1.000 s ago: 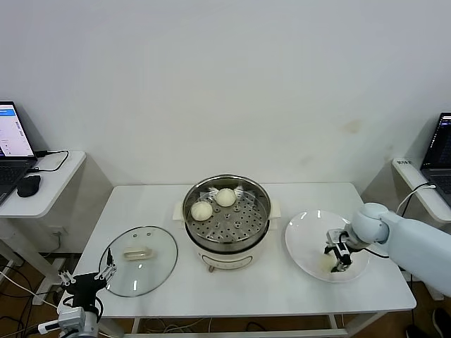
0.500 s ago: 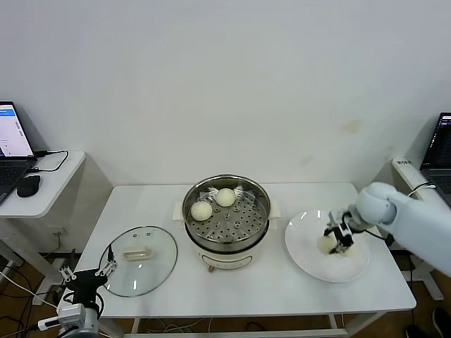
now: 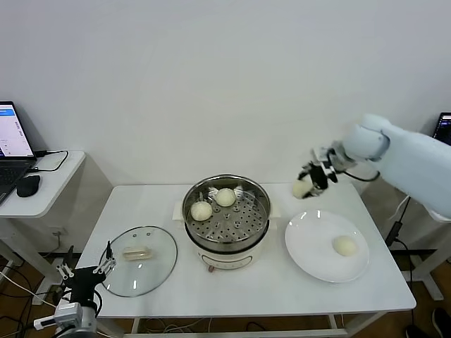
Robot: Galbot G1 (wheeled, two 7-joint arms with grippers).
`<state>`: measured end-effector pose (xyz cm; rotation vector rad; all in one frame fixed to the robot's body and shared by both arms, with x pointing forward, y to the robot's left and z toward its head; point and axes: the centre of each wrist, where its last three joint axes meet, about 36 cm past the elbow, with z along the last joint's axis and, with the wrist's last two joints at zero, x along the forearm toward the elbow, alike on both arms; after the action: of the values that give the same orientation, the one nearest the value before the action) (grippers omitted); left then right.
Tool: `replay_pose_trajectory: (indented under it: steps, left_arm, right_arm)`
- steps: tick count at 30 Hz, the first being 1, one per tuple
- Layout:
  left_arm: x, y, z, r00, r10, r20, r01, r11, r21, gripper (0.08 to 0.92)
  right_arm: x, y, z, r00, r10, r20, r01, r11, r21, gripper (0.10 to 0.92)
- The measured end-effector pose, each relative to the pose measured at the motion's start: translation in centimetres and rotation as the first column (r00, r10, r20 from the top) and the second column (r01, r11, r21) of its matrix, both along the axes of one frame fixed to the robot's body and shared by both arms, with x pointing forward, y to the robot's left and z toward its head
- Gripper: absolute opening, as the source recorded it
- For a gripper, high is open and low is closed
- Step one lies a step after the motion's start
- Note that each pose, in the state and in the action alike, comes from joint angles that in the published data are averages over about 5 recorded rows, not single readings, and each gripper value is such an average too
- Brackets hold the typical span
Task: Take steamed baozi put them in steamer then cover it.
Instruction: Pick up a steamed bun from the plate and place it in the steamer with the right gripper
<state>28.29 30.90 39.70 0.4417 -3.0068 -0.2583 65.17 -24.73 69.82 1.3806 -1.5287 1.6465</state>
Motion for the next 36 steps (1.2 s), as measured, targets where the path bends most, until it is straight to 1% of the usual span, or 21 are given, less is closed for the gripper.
replay_pose_trajectory:
  steps: [3, 6, 10, 15, 25, 36]
  left_arm:
    - [0.0, 0.0, 0.1, 1.0, 0.004, 0.005, -0.004, 1.0, -0.001, 0.823]
    - [-0.1, 0.1, 0.4, 0.9999, 0.008, 0.01, -0.008, 1.0, -0.003, 0.823]
    - [-0.2, 0.3, 0.5, 0.9998, 0.014, 0.013, -0.014, 1.0, -0.003, 0.823]
    - [-0.3, 0.5, 0.6, 0.9996, 0.023, 0.016, -0.023, 1.0, -0.005, 0.823]
    - [-0.3, 0.4, 0.1, 0.9993, 0.036, 0.013, -0.036, 0.999, -0.016, 0.823]
    - [-0.4, 0.3, -0.2, 0.9989, 0.046, 0.012, -0.045, 0.999, -0.024, 0.823]
  right_arm:
    - [0.2, 3.5, 0.7, 0.997, 0.078, 0.008, -0.078, 0.997, 0.003, 0.568]
    - [0.1, 7.0, 0.5, 0.986, 0.168, 0.005, -0.167, 0.986, -0.004, 0.568]
    - [-0.3, 10.9, -0.9, 0.957, 0.289, -0.009, -0.289, 0.957, -0.025, 0.571]
    - [-0.7, 14.2, -3.2, 0.902, 0.431, -0.024, -0.432, 0.9, -0.063, 0.576]
    - [-2.0, 17.5, -7.5, 0.756, 0.65, -0.073, -0.654, 0.749, -0.111, 0.585]
    - [-2.3, 18.9, -10.3, 0.639, 0.764, -0.09, -0.767, 0.624, -0.149, 0.617]
